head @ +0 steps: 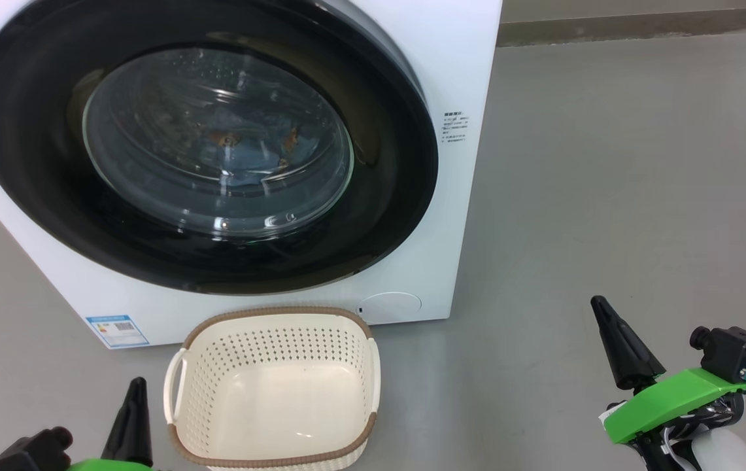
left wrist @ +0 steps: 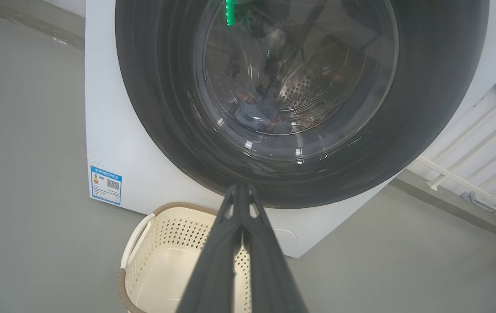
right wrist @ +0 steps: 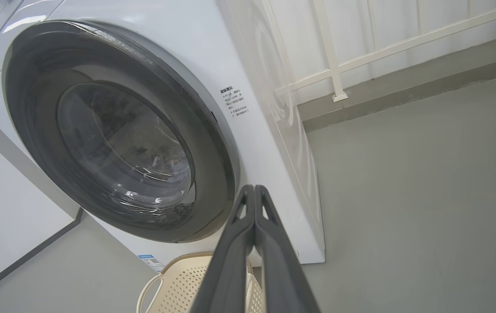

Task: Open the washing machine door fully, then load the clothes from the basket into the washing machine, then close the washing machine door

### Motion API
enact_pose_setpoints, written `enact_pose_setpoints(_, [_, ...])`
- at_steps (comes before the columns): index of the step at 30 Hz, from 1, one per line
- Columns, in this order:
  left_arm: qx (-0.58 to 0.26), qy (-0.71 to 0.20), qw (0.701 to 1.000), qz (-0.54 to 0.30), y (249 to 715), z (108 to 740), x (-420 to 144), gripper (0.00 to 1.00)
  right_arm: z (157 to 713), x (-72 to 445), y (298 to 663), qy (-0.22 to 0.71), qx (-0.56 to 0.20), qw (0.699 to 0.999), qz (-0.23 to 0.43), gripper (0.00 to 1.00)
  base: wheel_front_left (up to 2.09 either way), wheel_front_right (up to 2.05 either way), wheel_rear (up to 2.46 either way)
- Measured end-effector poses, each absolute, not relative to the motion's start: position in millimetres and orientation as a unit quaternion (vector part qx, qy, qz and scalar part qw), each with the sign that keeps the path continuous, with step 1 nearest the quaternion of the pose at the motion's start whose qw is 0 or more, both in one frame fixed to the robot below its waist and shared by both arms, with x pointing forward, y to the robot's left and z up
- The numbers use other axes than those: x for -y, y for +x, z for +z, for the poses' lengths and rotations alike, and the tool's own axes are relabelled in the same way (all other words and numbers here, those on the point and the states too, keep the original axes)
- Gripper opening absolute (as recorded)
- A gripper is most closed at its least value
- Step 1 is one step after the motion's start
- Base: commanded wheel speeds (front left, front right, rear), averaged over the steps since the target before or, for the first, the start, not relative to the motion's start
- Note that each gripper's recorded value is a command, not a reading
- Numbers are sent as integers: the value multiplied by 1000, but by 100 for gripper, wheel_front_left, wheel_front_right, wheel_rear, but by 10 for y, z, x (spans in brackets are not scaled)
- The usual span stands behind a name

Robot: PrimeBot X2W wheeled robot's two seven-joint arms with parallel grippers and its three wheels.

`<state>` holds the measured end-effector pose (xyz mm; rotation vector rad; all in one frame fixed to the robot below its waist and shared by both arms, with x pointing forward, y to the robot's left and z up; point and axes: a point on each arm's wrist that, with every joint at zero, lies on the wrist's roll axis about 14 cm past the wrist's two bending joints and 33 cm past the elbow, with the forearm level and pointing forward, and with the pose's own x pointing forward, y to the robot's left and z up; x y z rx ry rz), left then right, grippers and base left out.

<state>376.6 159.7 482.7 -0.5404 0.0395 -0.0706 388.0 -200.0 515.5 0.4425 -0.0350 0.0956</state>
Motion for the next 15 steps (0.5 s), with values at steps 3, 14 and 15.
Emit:
enact_pose_setpoints(3, [-25, -284, 958, -30, 3763, 4811, -1607, 0, 5156, 1999, 3887, 236, 17, 971, 44, 0, 0, 0, 0])
enact_pose_setpoints(14, [-32, -333, 942, -16, 3769, 4795, -1659, 0, 5145, 2021, 3903, 293, 12, 956, 31, 0, 0, 0, 0])
enact_pose_setpoints(15, [-32, -338, 940, -15, 3769, 4794, -1665, 0, 5140, 2026, 3901, 296, 12, 955, 30, 0, 0, 0, 0])
